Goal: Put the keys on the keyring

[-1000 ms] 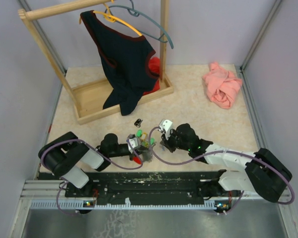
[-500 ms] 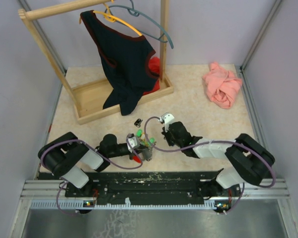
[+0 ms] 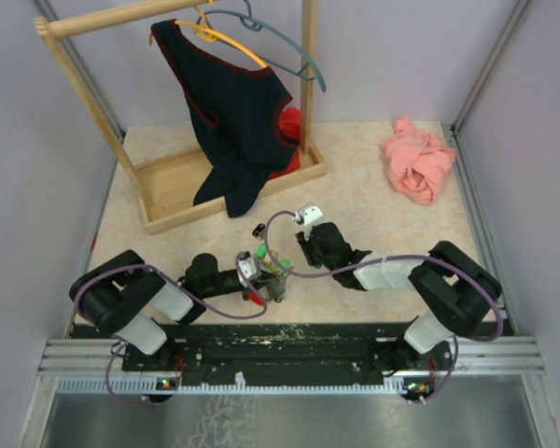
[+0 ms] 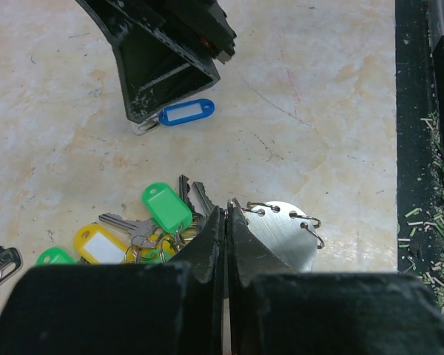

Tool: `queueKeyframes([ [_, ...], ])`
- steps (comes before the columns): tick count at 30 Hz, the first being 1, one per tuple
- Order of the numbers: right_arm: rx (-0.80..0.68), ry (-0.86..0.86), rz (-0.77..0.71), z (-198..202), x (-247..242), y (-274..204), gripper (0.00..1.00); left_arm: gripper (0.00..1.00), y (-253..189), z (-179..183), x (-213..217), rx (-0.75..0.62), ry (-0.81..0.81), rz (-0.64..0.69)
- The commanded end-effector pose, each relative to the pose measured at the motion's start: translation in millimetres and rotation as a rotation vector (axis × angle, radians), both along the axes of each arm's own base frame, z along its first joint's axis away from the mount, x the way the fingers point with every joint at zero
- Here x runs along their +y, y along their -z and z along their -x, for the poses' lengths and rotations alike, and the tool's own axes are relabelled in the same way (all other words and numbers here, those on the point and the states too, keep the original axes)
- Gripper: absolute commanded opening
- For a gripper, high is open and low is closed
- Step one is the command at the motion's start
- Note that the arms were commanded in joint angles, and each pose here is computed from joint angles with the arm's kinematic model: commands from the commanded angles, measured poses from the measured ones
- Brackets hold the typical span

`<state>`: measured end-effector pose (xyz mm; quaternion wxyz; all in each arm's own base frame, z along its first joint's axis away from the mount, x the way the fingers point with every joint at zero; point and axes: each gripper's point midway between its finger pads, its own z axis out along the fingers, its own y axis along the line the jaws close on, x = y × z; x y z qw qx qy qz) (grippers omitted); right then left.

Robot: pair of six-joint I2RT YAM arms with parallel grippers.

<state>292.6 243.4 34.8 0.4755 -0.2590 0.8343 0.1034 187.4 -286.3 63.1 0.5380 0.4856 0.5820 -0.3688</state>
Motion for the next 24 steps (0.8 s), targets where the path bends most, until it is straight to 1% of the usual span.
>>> queueKeyframes([
  [1,0.023,0.005,-0.049,-8,7,-50,0.35,0.01,-15,0,-2,-0.037,0.000,0.044],
  [3,0.102,-0.010,-0.018,-3,3,-52,0.40,0.01,-15,-1,-2,-0.035,0.000,0.044],
  [4,0.148,-0.006,-0.002,-2,-1,-52,0.41,0.01,-14,-1,-2,-0.034,0.000,0.043],
  [9,0.349,-0.053,0.032,7,-12,-48,0.42,0.01,-15,-1,-3,-0.033,0.001,0.044],
  [12,0.437,-0.089,0.024,8,-12,-41,0.42,0.01,-15,0,-3,-0.032,0.003,0.044],
  [16,0.512,-0.144,-0.003,5,-7,-38,0.42,0.01,-16,0,-3,-0.033,0.006,0.046],
  [20,0.528,-0.164,-0.010,-2,-4,-38,0.38,0.01,-15,0,-3,-0.031,0.009,0.045],
  [24,0.579,-0.180,0.020,-3,-2,-18,0.37,0.01,-16,1,-4,-0.031,0.011,0.045],
])
